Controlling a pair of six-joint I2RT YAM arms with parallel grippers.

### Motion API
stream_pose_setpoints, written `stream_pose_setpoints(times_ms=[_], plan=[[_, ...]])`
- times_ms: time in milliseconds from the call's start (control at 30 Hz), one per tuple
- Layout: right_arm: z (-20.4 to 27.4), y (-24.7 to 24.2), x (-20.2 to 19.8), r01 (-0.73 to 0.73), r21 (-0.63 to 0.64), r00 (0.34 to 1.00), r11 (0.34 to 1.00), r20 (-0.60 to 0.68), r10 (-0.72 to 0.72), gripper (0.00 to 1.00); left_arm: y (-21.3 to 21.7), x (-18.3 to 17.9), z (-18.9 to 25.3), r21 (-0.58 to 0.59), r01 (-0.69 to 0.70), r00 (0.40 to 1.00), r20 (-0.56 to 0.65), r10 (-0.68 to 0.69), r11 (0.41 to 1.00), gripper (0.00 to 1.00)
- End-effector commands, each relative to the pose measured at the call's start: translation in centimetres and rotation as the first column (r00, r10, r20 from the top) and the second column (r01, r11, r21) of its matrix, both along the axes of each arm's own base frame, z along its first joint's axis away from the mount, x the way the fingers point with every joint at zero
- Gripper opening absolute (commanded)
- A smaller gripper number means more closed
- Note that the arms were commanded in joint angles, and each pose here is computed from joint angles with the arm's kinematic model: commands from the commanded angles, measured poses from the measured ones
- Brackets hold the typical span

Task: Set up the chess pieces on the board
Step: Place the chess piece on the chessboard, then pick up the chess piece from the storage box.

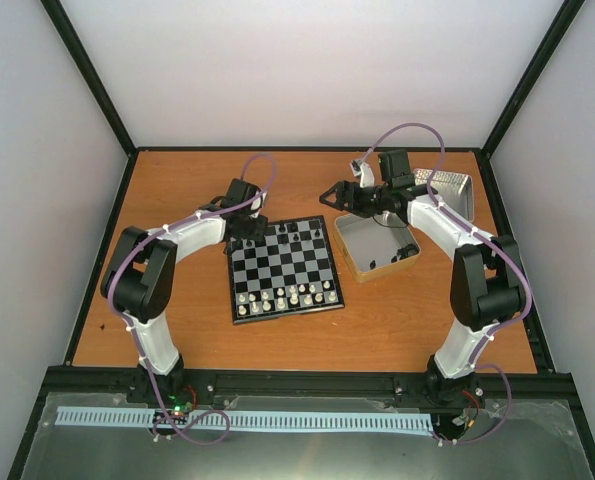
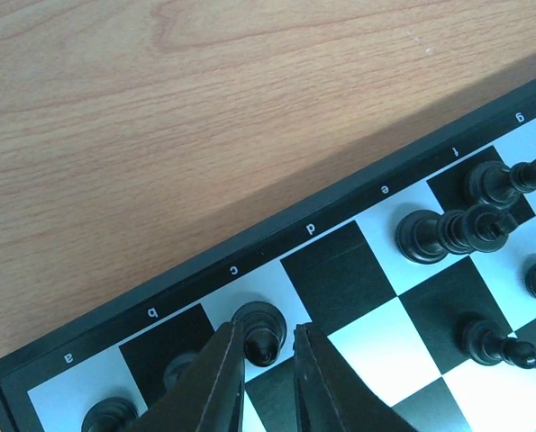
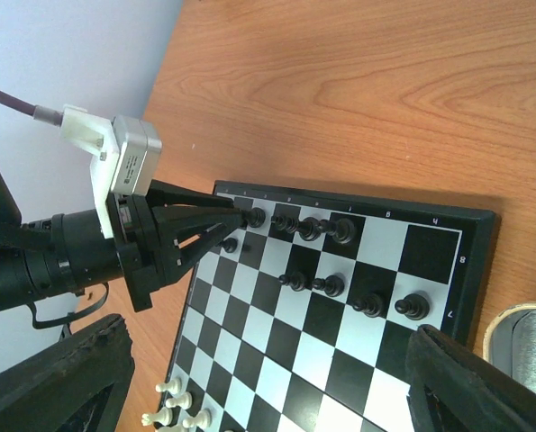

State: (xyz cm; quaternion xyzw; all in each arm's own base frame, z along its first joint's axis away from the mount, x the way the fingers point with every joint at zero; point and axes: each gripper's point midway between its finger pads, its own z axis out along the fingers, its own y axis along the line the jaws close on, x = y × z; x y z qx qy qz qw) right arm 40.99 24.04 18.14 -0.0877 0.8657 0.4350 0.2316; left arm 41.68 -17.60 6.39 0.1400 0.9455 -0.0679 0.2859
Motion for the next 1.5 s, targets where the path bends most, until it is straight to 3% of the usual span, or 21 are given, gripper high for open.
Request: stream_pose_setpoints(times_ms=[0, 167, 300, 467, 800, 1100, 1467], plan=[[-0.2, -0.4, 0.3, 0.013, -0.009, 1.0, 1.0, 0.002, -0.013, 0.82, -0.7, 0.7, 1.3, -0.007, 0.023, 1.0, 0.017, -0.023, 1.0, 0.19], [-0.2, -0.8, 0.5, 0.039, -0.034, 0.999, 0.999, 0.0, -0.039, 0.82, -1.0, 1.4, 4.4, -0.031, 0.022, 0.997, 0.073, -0.02, 0.999, 0.25], [-1.8, -3.7, 1.0, 0.16, -0.21, 0.986, 0.964, -0.021, -0.168, 0.81, -1.0, 1.9, 8.5, -0.06, 0.019, 0.989, 0.145, -0.01, 0.998, 0.35], [-4.3, -9.6, -0.6, 0.306, -0.497, 0.93, 0.812, -0.026, -0.367, 0.81, -0.9, 1.8, 13.8, -0.107, 0.02, 0.966, 0.26, 0.008, 0.994, 0.44], [-7.3, -15.9, -6.1, 0.285, -0.754, 0.874, 0.592, -0.05, -0.484, 0.8, 2.8, 0.4, 18.4, -0.255, -0.053, 0.921, 0.362, 0.146, 0.966, 0.52], [-10.8, -15.8, -8.0, 0.13, -0.781, 0.881, 0.611, -0.191, -0.432, 0.72, 10.1, -1.3, 17.0, -0.376, -0.281, 0.848, 0.332, 0.412, 0.883, 0.55], [-13.7, -15.4, -8.9, -0.027, -0.787, 0.887, 0.617, -0.304, -0.349, 0.63, 9.8, -0.2, 15.1, -0.386, -0.294, 0.861, 0.291, 0.418, 0.874, 0.55]])
